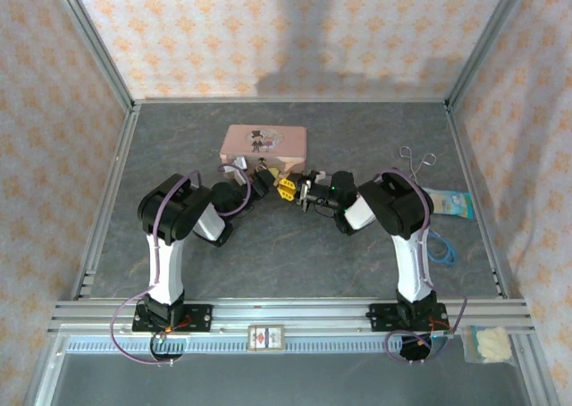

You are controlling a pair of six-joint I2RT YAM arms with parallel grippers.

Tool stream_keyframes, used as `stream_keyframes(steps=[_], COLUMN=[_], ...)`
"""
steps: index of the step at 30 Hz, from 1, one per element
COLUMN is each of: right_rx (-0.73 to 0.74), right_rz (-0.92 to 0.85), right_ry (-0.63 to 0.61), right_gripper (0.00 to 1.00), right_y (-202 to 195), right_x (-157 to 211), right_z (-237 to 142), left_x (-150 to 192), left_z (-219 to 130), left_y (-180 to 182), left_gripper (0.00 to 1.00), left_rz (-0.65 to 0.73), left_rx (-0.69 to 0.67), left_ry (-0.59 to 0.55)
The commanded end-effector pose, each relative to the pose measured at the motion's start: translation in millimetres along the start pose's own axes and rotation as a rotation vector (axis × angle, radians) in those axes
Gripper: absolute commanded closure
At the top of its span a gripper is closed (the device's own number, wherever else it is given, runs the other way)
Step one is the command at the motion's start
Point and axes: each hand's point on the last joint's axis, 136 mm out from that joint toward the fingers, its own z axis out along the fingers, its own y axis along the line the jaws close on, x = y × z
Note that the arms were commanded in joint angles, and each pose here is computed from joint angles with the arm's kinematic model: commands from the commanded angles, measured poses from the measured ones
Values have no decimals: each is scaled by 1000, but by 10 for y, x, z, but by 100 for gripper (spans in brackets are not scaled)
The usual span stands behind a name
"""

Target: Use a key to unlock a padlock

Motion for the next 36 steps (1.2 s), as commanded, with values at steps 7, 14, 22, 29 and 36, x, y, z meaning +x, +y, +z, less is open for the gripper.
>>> stream_keyframes(steps=[7,14,22,29,36], right_rx=[77,412,798,1089,1240], right_rz=[-390,-746,-1182,-1431,-1519], right_ry=[-84,-229,-251,-1,49], right_gripper=[51,44,50,60,64], right_y=[196,12,213,-194,-323], right_x=[195,46,-27,94,-47], right_z=[-80,-438,-724,-540,-550], left_x=[287,286,320,408,442], left_z=[88,150,203,252,249], left_y=[-256,-68,-30,18,39], left_gripper=[100,100,100,100,100], left_rz=[-124,-185,-186,-207,-226], left_rx=[7,-117,-164,-195,-213], left_ry=[92,97,136,197,240])
